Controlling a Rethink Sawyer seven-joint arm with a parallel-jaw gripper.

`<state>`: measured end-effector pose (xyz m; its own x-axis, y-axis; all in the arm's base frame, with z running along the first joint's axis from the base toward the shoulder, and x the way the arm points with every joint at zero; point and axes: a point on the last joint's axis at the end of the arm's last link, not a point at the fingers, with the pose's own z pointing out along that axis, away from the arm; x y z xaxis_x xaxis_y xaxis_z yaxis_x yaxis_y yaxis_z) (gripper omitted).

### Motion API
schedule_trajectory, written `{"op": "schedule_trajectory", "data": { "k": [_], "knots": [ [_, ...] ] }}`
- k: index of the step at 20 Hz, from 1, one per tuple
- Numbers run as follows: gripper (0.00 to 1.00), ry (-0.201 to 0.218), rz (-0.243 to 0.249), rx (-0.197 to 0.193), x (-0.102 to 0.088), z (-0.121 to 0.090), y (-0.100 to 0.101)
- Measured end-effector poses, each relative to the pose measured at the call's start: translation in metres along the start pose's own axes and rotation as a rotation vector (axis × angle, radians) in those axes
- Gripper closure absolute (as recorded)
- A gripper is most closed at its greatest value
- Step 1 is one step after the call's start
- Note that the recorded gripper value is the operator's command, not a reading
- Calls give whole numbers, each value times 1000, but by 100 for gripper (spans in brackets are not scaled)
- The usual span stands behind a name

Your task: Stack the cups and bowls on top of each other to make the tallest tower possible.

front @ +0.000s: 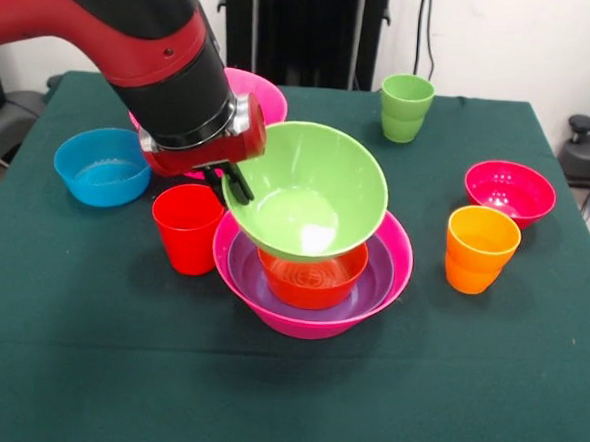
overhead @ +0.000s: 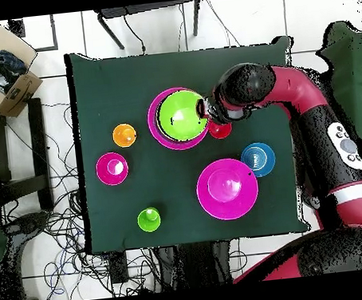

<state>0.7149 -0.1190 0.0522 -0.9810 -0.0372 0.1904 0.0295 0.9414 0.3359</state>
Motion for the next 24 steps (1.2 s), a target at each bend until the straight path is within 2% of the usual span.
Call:
{"op": "schedule_trajectory", "data": {
  "k": [11,15,19,24],
  "knots": [
    [100,-76,-3,9,8,16,-14],
    [100,-90,-8,9,12,23,-16],
    [100,-89,-11,4,18,28,-16],
    [100,-67,-19,-10,30,38,-13]
  ]
}}
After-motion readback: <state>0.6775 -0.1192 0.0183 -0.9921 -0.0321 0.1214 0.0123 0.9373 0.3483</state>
